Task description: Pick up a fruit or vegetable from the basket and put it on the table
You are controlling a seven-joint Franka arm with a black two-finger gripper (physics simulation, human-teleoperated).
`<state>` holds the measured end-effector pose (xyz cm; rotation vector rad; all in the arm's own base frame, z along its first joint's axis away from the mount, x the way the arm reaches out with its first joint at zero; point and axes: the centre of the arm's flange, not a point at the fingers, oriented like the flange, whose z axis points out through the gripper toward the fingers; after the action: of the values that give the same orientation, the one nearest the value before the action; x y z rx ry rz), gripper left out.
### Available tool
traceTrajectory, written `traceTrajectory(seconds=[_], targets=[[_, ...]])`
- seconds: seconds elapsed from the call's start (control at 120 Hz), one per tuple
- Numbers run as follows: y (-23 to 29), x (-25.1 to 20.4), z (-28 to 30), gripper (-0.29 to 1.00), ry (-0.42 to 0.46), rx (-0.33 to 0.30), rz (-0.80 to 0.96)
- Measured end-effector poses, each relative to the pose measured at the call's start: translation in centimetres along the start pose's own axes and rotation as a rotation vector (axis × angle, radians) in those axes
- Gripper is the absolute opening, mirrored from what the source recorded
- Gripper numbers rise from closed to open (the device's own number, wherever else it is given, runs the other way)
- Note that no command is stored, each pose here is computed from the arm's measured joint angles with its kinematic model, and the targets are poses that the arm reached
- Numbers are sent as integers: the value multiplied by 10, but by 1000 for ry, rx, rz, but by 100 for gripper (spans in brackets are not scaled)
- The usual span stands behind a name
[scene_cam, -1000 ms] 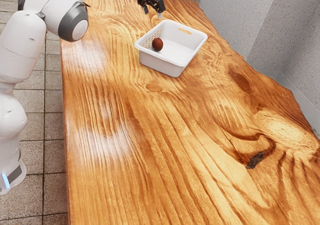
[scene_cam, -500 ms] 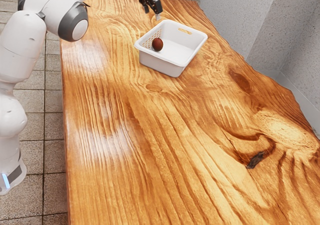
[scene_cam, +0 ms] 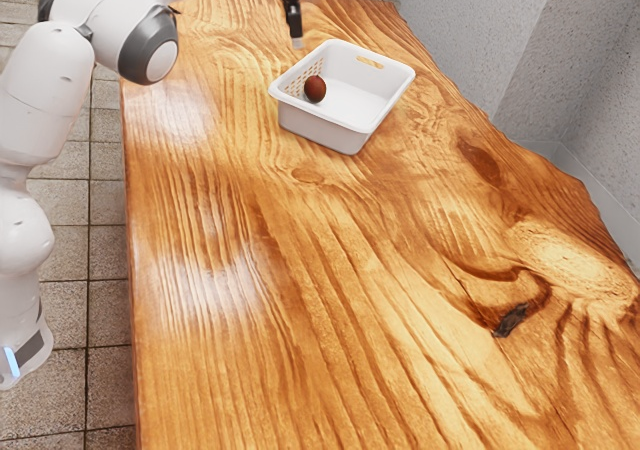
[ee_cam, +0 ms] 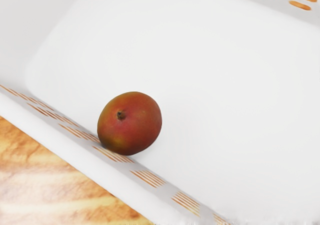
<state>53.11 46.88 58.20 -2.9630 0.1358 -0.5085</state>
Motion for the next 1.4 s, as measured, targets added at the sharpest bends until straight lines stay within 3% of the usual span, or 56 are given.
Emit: traceTrajectory(seconds=[0.267, 0.417, 0.583, 0.967, 1.133, 1.4], targets=[[3, 5, -3, 70, -77, 60, 269], [11, 26, -6, 70, -24, 125, 382], [12, 33, -8, 70, 35, 145, 427], [16, 45, 43, 70, 58, 96, 431], [1, 63, 65, 70, -30, 96, 443], [-5, 44, 92, 70, -162, -2, 392]])
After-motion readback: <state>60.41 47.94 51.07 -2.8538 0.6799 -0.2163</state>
